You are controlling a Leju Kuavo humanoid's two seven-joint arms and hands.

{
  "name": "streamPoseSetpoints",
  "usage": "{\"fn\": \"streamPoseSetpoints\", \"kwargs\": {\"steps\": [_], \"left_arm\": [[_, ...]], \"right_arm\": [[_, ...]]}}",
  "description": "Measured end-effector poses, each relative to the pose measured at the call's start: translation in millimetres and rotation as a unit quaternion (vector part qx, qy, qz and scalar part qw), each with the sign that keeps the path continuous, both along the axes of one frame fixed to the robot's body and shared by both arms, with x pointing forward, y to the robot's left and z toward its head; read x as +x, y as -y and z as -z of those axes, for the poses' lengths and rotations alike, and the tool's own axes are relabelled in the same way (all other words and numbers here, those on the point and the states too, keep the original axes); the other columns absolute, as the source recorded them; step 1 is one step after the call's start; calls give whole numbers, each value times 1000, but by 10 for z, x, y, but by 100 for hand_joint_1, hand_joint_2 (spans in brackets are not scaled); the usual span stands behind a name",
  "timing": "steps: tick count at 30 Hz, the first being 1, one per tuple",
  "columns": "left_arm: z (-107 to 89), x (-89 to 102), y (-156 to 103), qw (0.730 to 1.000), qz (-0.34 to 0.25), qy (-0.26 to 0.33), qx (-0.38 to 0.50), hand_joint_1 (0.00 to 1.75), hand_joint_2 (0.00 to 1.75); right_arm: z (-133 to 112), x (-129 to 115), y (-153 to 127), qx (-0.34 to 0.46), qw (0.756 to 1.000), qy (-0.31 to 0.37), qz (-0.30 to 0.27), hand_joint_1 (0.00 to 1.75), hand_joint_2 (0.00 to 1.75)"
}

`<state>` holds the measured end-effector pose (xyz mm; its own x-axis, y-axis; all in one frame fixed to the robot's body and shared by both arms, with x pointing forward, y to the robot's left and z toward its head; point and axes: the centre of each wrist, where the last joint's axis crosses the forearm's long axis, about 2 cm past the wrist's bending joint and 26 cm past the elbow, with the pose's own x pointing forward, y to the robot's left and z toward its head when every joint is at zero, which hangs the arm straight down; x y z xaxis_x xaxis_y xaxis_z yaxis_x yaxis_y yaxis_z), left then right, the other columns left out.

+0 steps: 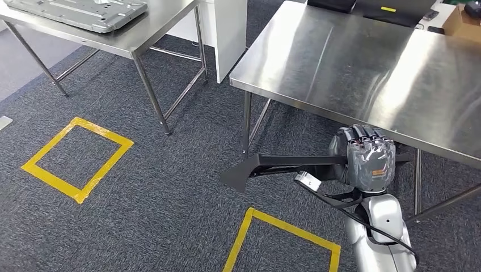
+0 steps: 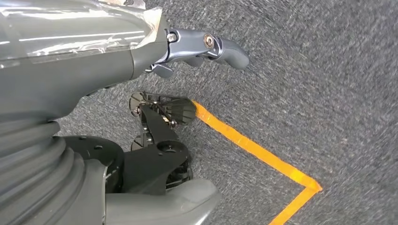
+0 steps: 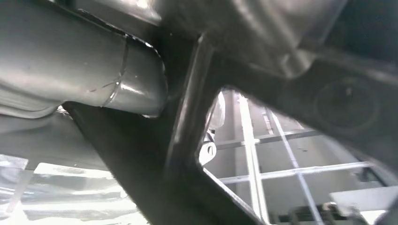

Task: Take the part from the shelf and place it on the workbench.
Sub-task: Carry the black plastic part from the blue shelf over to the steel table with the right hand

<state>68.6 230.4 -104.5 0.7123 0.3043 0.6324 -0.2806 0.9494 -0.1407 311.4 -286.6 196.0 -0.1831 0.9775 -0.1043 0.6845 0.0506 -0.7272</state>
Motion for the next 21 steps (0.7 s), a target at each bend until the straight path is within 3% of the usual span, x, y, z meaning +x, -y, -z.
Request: {"fn": "streamPoseSetpoints", "kwargs": {"steps": [12, 21], "left_arm": [[-7, 42, 0, 1000, 8, 1, -14, 0, 175], [-20, 127, -16, 1000, 16, 13, -23, 0, 175]], "right_arm": [[100, 341, 234, -33, 998, -36, 42, 175, 0], [-115, 762, 337, -51, 992, -57, 100, 175, 0]]}}
